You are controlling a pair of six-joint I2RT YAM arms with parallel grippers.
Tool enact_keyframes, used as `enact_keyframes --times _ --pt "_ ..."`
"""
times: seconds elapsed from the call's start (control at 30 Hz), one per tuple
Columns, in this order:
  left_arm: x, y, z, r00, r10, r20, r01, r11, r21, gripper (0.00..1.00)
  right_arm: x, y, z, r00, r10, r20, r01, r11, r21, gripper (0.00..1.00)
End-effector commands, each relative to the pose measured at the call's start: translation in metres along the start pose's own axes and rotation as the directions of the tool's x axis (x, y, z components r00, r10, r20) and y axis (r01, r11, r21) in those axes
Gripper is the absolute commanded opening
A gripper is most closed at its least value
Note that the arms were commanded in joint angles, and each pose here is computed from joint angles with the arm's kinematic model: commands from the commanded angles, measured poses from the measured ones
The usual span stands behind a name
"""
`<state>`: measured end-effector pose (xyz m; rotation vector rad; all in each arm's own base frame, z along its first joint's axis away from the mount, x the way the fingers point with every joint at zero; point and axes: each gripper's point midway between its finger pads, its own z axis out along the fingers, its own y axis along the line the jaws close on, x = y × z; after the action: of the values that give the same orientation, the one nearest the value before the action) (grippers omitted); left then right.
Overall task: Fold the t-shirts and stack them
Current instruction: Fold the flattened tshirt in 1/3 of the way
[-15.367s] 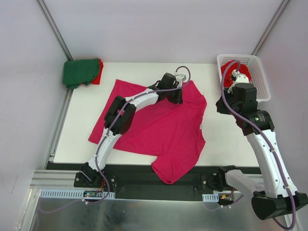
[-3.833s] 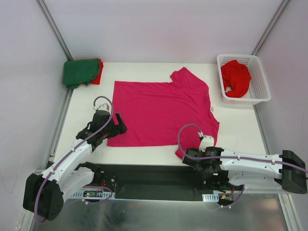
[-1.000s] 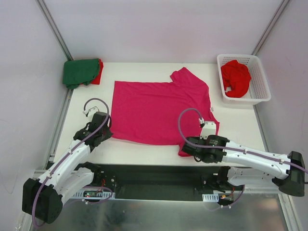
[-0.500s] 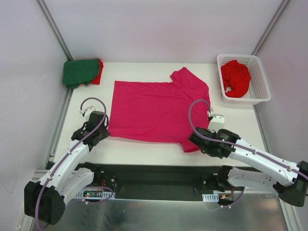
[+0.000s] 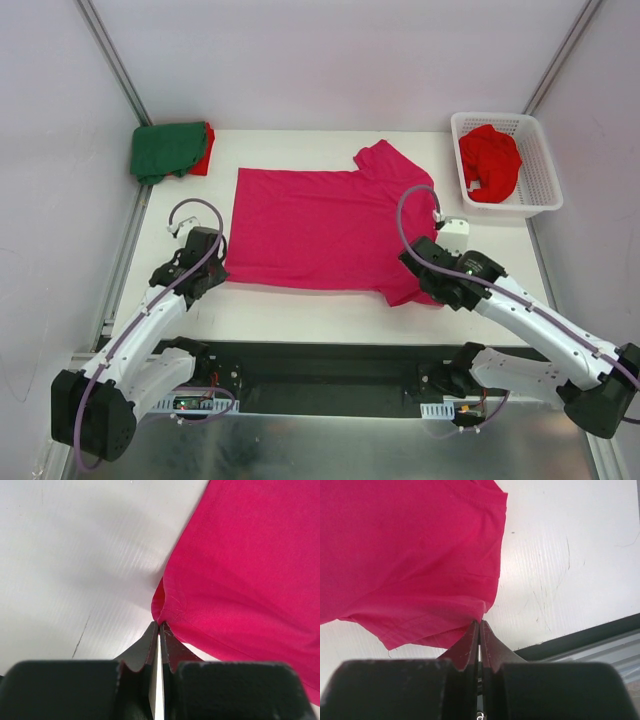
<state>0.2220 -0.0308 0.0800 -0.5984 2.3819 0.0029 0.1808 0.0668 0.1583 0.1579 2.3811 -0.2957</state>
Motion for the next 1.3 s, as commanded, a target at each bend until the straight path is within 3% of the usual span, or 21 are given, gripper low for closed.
enact_keyframes --times 0.0,0.83,1.27 --pt "-0.026 -0.001 -0.003 0.998 0.005 0.066 -0.004 1.0 -0.025 0.0 -0.033 0.008 -0.003 0.998 -0.002 0.064 0.004 1.0 -0.029 0.01" --pt "-0.078 -0.039 0.017 0.991 0.066 0.115 -0.065 0.998 -0.013 0.0 -0.142 0.012 0.043 0.992 0.046 0.116 -0.045 0.999 -0.012 0.01" --pt "-0.092 -0.053 0.034 0.99 0.08 0.117 -0.078 0.997 -0.02 0.0 -0.162 0.011 0.072 0.995 0.055 0.082 -0.054 0.998 -0.014 0.01"
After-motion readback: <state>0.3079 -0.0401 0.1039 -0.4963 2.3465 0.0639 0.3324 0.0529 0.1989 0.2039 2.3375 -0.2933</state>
